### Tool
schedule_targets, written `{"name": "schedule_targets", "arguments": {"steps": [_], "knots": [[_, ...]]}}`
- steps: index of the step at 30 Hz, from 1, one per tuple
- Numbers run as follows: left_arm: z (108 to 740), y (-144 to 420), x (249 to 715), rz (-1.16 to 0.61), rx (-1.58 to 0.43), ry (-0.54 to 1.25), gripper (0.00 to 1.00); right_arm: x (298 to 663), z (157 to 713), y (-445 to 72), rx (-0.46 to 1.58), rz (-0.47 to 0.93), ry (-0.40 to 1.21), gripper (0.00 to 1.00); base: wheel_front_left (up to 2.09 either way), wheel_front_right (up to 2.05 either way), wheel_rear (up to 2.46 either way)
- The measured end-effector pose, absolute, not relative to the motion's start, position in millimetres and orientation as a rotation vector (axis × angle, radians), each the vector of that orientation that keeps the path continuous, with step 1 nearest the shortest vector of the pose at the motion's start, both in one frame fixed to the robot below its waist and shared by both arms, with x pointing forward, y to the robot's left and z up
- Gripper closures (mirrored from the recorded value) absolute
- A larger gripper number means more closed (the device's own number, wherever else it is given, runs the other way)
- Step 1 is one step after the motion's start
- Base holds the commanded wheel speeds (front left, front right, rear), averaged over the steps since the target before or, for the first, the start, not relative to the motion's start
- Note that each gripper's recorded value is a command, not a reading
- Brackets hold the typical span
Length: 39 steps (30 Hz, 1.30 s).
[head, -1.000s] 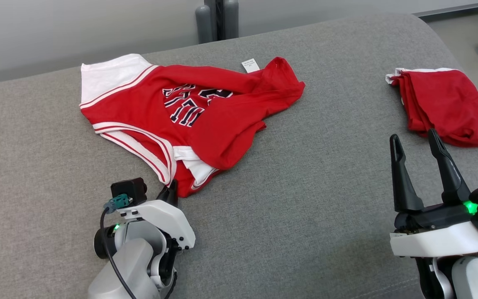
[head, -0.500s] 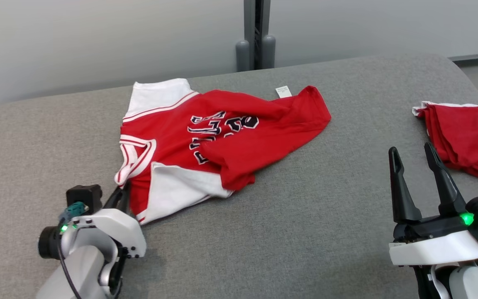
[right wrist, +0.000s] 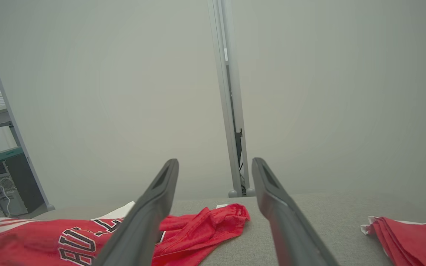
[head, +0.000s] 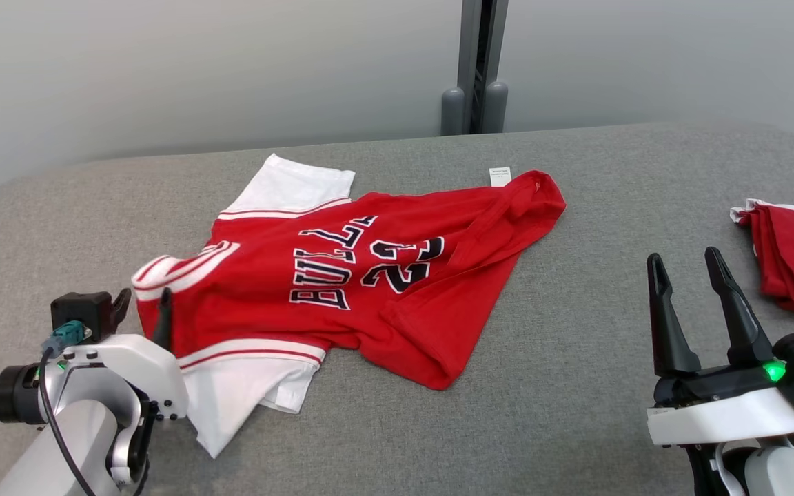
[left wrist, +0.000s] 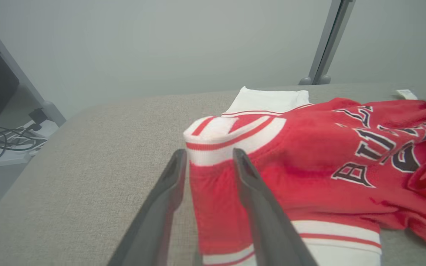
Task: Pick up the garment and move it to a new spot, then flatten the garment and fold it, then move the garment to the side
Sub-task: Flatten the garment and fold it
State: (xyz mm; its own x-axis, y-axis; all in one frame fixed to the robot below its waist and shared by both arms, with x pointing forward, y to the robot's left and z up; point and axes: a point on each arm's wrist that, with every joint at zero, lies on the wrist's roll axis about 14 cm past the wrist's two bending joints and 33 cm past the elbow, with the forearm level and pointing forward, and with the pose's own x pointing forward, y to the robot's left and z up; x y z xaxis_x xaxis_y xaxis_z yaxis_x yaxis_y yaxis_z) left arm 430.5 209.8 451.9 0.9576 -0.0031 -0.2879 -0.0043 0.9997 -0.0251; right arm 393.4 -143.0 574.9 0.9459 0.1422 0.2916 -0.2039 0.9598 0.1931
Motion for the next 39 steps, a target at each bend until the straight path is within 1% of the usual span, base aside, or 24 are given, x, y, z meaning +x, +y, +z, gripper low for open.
{"name": "schedule_targets", "arguments": {"steps": [3, 5, 13, 16, 21, 25, 29, 32, 34, 39], "knots": [[450.9, 206.8, 426.2, 0.013, -0.044, 0.289, 0.0, 395.7, 574.7, -140.7, 0.223, 0.184, -0.278, 0.0, 0.0, 0.0, 0.0], [457.9, 203.4, 427.1, 0.022, -0.06, 0.256, 0.0, 397.3, 576.4, -139.3, 0.22, 0.188, -0.282, 0.0, 0.0, 0.0, 0.0], [519.2, 198.7, 431.0, 0.062, -0.14, 0.011, 0.0, 398.9, 586.8, -126.8, 0.206, 0.227, -0.301, 0.0, 0.0, 0.0, 0.0], [531.8, 192.2, 420.7, 0.044, -0.158, -0.042, 0.0, 398.9, 590.7, -120.1, 0.198, 0.248, -0.305, 0.0, 0.0, 0.0, 0.0], [543.5, 189.0, 397.5, 0.066, -0.182, -0.105, 0.0, 399.8, 589.2, -105.7, 0.192, 0.289, -0.286, 0.0, 0.0, 0.0, 0.0], [536.0, 183.9, 375.4, 0.09, -0.23, -0.104, 0.0, 402.2, 583.7, -83.9, 0.193, 0.35, -0.256, 0.0, 0.0, 0.0, 0.0], [527.6, 188.2, 362.9, 0.111, -0.22, -0.093, 0.0, 405.3, 559.7, -47.5, 0.182, 0.45, -0.144, 0.0, 0.0, 0.0, 0.0], [521.1, 192.2, 357.9, 0.127, -0.217, -0.082, 0.0, 411.1, 540.5, -7.0, 0.173, 0.56, -0.054, 0.0, 0.0, 0.0, 0.0], [516.3, 196.3, 355.7, 0.142, -0.214, -0.07, 0.0, 413.7, 521.8, 7.1, 0.185, 0.594, 0.024, 0.0, 0.0, 0.0, 0.0], [506.5, 202.2, 353.5, 0.173, -0.227, -0.045, 0.0, 425.3, 477.6, 28.9, 0.102, 0.644, 0.171, 0.0, 0.0, 0.0, 0.0]]}}
